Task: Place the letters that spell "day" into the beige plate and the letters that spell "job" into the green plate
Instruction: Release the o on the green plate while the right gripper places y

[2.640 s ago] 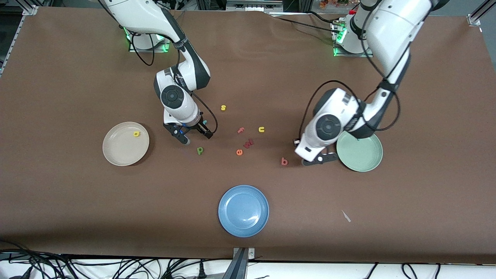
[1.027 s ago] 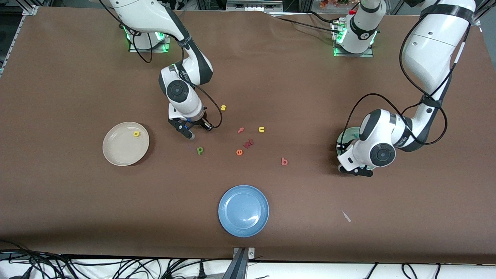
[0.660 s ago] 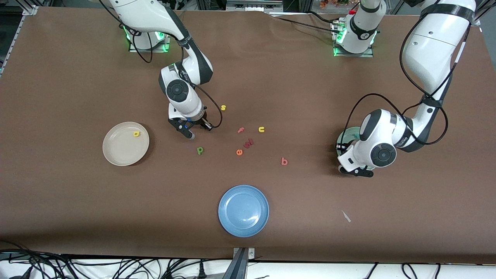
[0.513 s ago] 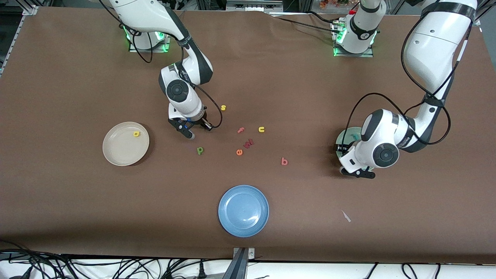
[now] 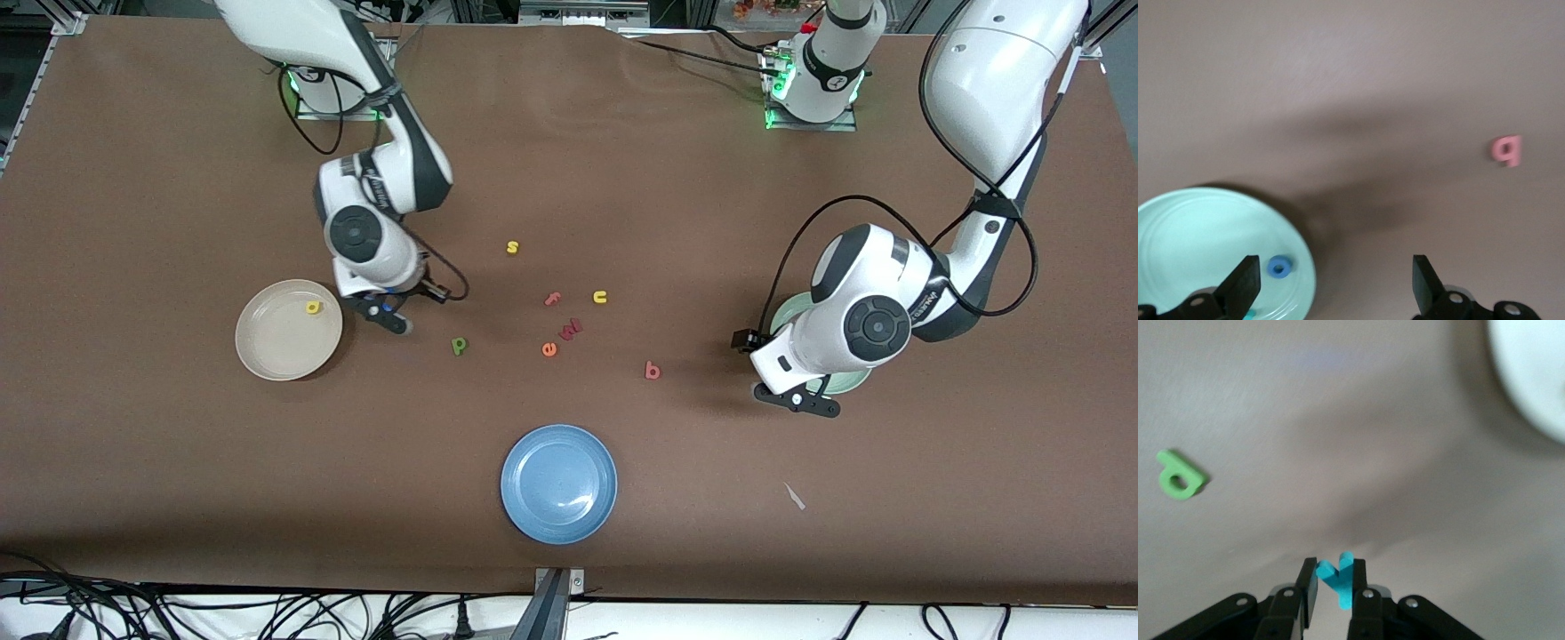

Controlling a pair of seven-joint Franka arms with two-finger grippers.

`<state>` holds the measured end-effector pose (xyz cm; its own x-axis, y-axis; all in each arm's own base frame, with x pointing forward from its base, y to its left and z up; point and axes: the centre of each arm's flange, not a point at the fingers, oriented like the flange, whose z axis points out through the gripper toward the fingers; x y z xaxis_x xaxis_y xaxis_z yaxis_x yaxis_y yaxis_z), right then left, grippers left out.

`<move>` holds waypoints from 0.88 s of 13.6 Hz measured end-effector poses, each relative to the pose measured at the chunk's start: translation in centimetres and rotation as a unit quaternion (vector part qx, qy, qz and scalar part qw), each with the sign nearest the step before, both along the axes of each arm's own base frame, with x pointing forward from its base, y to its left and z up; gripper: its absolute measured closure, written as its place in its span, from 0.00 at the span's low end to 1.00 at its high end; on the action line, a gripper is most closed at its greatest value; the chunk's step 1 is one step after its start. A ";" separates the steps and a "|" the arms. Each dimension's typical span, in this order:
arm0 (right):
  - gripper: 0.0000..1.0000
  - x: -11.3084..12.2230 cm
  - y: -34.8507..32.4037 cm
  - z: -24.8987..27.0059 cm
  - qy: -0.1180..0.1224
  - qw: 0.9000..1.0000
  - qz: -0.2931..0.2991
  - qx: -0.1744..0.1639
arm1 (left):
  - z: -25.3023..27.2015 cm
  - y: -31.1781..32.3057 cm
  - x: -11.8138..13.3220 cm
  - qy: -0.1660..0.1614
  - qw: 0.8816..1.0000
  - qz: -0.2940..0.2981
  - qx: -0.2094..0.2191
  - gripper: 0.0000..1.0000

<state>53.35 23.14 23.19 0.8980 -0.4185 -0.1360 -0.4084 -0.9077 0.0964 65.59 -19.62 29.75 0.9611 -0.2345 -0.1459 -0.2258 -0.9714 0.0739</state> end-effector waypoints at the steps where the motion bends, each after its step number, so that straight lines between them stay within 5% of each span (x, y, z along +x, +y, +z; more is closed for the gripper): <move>1: 0.76 0.7 -2.0 0.8 0.002 1.000 0.017 0.001 | 0.9 -1.3 0.0 -0.008 1.000 -0.009 -0.007 0.00; 9: 0.76 2.6 -14.4 1.1 0.008 0.990 0.141 0.006 | -0.3 -12.8 -1.1 -0.092 0.993 -0.047 -0.063 0.00; 12: 0.75 3.4 -17.5 0.0 -0.002 0.984 0.178 0.004 | -2.4 -13.8 -0.6 -0.133 0.989 -0.050 -0.047 0.00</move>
<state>56.78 5.61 23.21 0.9878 -0.0770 -0.1352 -0.0655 -0.9940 0.0874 64.98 -33.45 27.35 0.9338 -0.3306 0.1370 -0.3439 -0.9348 0.0884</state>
